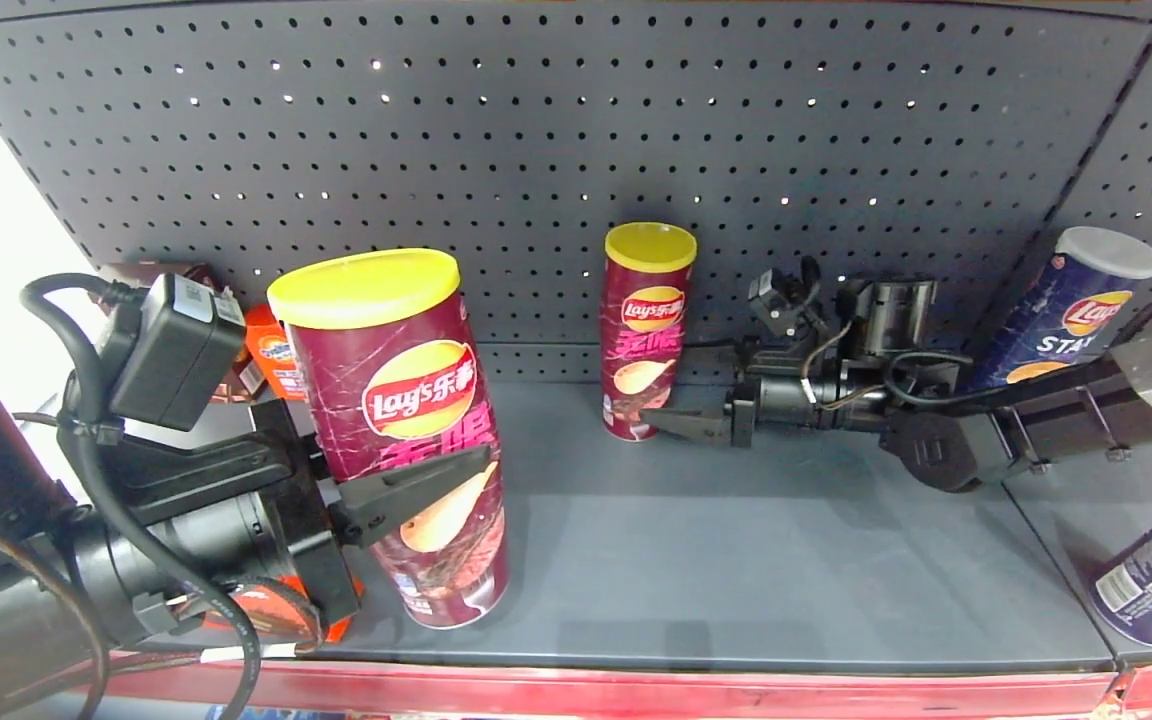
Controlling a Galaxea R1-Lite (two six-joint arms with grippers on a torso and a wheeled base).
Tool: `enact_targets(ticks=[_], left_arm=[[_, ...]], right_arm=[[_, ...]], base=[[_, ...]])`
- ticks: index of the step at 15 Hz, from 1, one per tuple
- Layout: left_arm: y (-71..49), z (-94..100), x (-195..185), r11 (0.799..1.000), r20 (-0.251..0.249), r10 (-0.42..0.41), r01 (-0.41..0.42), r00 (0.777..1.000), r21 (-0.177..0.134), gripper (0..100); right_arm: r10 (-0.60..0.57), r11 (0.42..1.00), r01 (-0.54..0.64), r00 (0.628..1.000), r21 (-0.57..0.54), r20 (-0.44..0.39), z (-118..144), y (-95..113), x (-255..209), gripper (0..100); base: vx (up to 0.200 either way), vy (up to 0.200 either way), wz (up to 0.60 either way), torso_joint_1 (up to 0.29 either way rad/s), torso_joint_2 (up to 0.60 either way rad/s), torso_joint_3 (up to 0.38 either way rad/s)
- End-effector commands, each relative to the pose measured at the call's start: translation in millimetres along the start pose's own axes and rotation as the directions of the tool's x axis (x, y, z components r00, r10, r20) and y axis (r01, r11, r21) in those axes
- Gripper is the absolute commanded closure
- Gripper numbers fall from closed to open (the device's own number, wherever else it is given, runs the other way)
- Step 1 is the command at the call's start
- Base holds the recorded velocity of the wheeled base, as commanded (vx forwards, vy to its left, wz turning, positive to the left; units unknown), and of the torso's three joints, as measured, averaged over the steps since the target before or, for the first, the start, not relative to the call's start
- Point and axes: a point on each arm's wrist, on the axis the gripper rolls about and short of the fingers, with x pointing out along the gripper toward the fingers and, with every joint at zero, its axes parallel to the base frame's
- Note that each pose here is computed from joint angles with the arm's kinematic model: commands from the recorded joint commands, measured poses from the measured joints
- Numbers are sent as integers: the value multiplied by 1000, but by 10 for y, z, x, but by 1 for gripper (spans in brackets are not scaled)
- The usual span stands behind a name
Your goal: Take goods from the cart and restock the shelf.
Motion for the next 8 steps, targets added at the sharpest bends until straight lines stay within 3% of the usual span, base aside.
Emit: enact_targets(ticks=[1, 5, 8], left_arm=[[3, -1, 5, 1000, 0, 0, 0, 1000, 0, 100], [3, -21, 4, 1000, -7, 0, 0, 1000, -3, 100], [3, -21, 4, 1000, -7, 0, 0, 1000, -3, 100]], right_arm=[[11, 1000, -11, 1000, 6, -4, -9, 46, 14, 0], [17, 1000, -16, 1000, 19, -21, 22, 206, -114, 0], [-25, 1000, 26, 999, 14, -23, 34, 157, -91, 0]], base=[[0, 0, 0, 0, 0, 0], [0, 0, 0, 0, 0, 0], [0, 0, 0, 0, 0, 0]])
